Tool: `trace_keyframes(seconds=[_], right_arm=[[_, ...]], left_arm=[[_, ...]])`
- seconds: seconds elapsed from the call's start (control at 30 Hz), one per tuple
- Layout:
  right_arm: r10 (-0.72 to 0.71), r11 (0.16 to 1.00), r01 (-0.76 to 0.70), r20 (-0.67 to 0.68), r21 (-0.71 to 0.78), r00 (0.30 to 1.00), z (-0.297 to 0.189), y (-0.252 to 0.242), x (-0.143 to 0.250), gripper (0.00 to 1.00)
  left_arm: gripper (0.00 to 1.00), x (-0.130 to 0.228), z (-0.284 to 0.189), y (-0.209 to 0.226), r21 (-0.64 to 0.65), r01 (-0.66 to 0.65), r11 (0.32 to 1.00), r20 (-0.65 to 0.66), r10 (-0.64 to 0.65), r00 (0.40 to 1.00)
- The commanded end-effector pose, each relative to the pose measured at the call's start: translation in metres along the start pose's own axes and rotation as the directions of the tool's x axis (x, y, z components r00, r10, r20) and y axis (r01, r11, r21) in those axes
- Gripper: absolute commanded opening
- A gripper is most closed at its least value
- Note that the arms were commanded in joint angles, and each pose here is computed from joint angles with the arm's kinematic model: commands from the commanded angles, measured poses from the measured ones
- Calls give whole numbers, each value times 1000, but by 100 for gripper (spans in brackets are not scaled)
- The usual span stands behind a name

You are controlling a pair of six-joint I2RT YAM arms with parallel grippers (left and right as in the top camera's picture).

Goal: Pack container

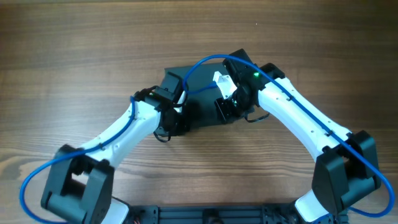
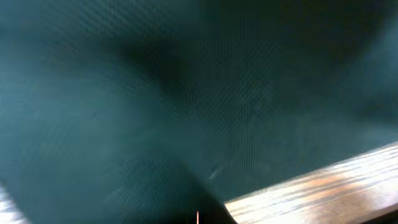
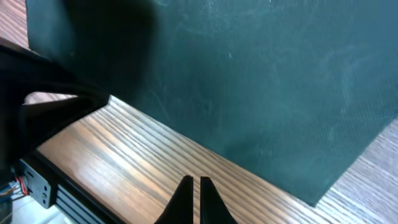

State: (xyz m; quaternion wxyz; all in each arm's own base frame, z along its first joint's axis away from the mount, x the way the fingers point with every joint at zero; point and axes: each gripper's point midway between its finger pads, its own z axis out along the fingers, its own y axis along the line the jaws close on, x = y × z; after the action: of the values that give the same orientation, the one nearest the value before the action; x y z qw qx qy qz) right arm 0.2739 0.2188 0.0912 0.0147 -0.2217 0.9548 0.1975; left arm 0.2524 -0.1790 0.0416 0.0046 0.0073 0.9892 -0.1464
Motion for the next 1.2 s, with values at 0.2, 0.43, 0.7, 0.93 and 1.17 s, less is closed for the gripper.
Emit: trace_keyframes(seconds=[0.2, 0.43, 0.7, 0.93, 1.17], right_arm=[[-32, 999, 31, -25, -38, 999, 25, -3, 16, 4], [-26, 997, 17, 113, 78, 993, 43, -30, -7, 4], [-69, 993, 45, 223, 109, 972, 39, -33, -35, 4], [-71, 985, 26, 263, 171, 962, 33, -47, -45, 4], [-41, 985, -6, 269, 171, 962, 29, -59, -45, 4]], left_arm=[[4, -33, 16, -6, 23, 25, 999, 107, -28, 994], [4, -38, 15, 3, -19, 43, 999, 134, -40, 990], [4, -66, 5, 22, 7, 118, 993, 214, -117, 970], [4, -80, -2, 42, 16, 178, 984, 246, -176, 953], [4, -82, -3, 42, 20, 177, 984, 253, -176, 951]])
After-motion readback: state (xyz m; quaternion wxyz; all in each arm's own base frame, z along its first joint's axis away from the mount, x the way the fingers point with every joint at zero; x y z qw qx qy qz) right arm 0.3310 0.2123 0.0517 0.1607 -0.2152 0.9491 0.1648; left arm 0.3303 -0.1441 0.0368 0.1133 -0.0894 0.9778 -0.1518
